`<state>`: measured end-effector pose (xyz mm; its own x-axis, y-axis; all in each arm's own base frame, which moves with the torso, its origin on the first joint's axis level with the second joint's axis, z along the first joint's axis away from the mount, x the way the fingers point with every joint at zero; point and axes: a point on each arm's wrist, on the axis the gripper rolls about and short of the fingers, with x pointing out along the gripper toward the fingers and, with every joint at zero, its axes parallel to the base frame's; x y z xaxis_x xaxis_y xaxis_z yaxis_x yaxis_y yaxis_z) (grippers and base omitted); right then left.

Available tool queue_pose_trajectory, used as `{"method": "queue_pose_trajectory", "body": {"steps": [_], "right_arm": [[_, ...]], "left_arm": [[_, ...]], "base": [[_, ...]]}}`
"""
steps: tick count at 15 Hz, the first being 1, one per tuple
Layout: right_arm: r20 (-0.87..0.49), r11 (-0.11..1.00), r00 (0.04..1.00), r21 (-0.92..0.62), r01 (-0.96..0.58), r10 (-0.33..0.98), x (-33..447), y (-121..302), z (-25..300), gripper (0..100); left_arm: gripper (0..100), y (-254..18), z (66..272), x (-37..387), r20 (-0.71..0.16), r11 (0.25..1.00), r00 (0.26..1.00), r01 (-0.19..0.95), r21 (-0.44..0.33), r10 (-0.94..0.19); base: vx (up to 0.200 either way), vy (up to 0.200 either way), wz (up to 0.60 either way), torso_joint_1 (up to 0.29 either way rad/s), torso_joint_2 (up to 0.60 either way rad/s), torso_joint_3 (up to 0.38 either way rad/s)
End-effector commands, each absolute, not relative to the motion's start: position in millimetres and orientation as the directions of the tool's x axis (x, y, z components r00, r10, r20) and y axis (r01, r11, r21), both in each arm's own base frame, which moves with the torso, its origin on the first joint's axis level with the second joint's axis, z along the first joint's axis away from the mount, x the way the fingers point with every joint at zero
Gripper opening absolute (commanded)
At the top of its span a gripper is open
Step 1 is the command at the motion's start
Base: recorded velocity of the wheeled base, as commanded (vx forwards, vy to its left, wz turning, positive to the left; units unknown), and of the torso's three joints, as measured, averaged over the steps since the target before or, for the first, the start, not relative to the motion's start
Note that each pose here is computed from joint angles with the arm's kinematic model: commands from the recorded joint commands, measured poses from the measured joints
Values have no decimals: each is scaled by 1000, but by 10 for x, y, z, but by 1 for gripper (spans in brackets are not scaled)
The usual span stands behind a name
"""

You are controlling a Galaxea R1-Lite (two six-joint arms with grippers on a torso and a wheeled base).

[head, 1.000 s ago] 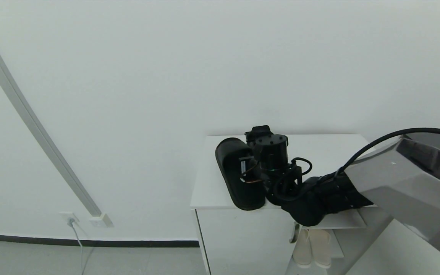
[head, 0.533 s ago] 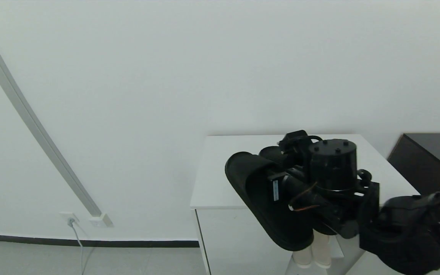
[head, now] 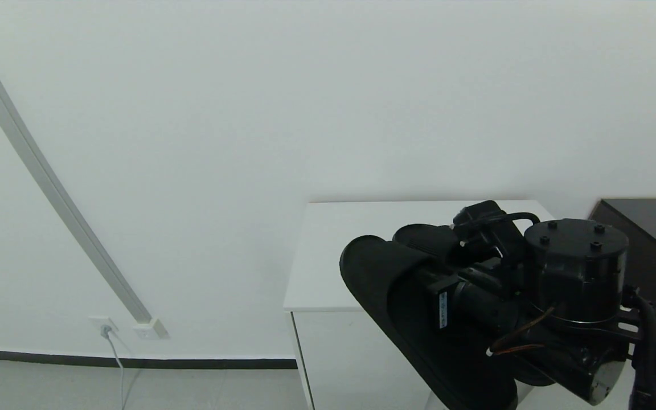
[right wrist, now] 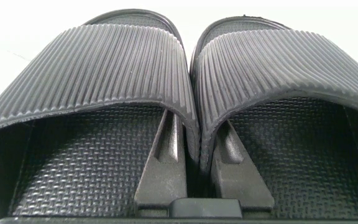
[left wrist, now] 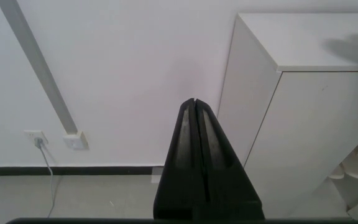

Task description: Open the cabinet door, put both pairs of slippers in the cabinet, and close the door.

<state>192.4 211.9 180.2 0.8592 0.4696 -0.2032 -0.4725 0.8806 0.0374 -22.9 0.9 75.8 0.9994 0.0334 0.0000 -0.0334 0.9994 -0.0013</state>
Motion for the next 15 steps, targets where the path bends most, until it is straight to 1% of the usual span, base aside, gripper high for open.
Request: {"method": "queue_pose_trajectory", "body": {"steps": [1,5,15], "right_arm": [[-207,879,857,36,-475,471,1919,2126,1791,0],[-214,880,857,33,-473,469,1927,2141,1766,0],[-220,880,856,31,-473,468,1935,2143,1749,0]], "left_arm": [[0,9,758,-228,-2,999,999,-34,-1,34],[0,9,758,-228,-2,999,999,-32,0,32],[0,9,758,-228,-2,999,999,-32,-1,32]], "base": [[0,0,0,0,0,0],[0,0,0,0,0,0],[-200,0,0,2,3,5]]}}
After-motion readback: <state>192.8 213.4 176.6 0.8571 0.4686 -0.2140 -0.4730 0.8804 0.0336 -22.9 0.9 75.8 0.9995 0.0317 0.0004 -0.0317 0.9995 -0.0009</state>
